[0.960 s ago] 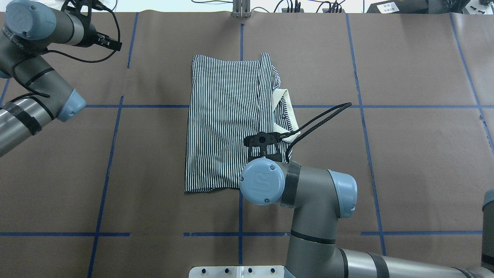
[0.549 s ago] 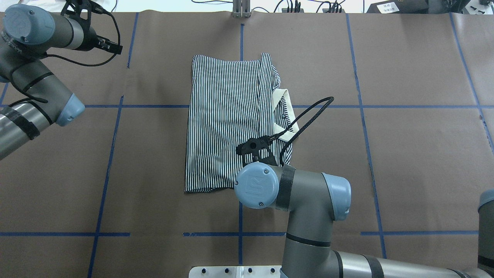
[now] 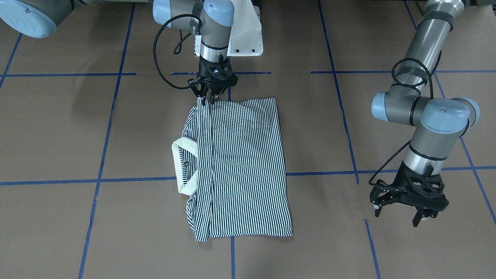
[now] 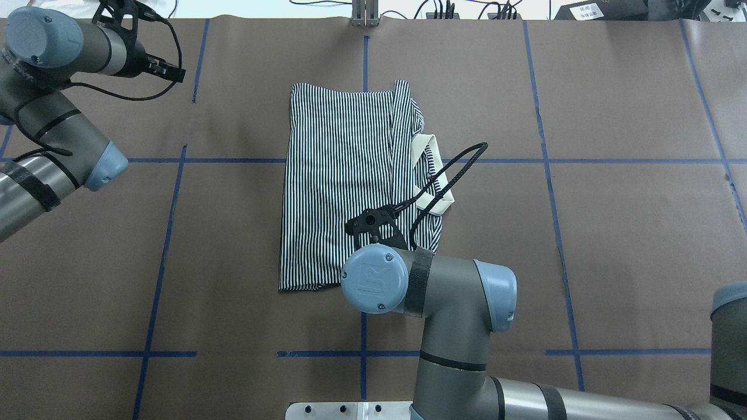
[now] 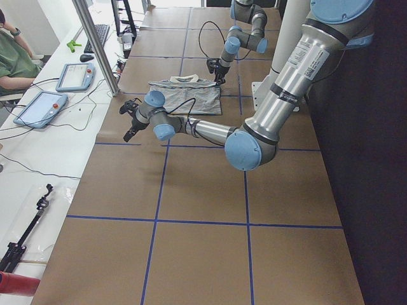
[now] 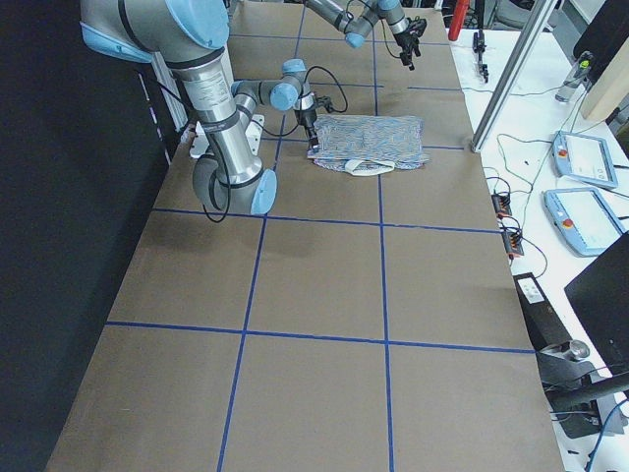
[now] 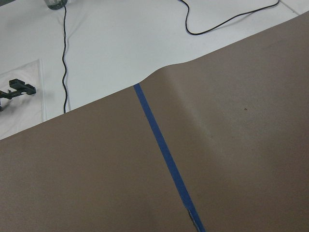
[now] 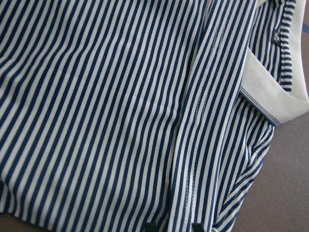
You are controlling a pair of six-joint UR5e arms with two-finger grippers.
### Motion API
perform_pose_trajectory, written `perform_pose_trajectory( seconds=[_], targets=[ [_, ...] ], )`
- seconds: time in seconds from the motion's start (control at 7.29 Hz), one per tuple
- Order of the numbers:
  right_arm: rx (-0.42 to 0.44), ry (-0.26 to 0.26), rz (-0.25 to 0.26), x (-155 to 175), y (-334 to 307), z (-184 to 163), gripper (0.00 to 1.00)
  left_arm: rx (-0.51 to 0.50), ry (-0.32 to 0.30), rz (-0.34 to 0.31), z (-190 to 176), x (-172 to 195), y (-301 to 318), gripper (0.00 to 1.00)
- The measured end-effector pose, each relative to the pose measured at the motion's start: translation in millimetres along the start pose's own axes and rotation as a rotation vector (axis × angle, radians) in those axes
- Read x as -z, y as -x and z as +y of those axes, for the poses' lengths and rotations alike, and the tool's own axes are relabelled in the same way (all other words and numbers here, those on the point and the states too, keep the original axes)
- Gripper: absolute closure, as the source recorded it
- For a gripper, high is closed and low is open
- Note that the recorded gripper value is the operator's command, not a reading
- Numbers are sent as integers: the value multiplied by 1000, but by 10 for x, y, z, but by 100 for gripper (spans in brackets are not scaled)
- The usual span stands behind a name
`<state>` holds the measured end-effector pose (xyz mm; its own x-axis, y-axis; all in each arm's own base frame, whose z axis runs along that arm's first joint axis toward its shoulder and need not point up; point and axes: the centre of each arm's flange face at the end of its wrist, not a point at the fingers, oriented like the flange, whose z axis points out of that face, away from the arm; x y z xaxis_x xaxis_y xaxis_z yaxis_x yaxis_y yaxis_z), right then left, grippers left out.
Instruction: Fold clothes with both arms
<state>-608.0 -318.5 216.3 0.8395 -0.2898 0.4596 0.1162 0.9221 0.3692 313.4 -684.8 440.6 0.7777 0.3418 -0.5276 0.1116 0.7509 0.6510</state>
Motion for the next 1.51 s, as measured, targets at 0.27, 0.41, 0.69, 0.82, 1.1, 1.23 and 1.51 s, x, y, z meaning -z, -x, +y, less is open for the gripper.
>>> perform_pose_trajectory(
  seconds=[0.27,0.41,0.69,0.82,1.1,1.23,1.51],
  targets=[
    [4,6,15,-77,-25,28,84,0,1,1,7,-6,-12,0],
    [5,9,20,-104,-35,40,100,-1,2,3,13,-10,-25,0],
    [3,2,18,-76,-65,10,100,-1,2,3,15,-11,-31,0],
    [-5,-8,15,-33,-141,-30,100,-2,3,3,19,-13,-31,0],
    [-15,-13,24,-47,-548,122,100,-2,5,8,23,-13,-37,0],
    [-16,-9,32,-76,-744,263,95,-1,6,10,25,-13,-37,0],
    [-9,-3,48,-147,-846,455,0,-1,7,9,29,-15,-33,0]
  ],
)
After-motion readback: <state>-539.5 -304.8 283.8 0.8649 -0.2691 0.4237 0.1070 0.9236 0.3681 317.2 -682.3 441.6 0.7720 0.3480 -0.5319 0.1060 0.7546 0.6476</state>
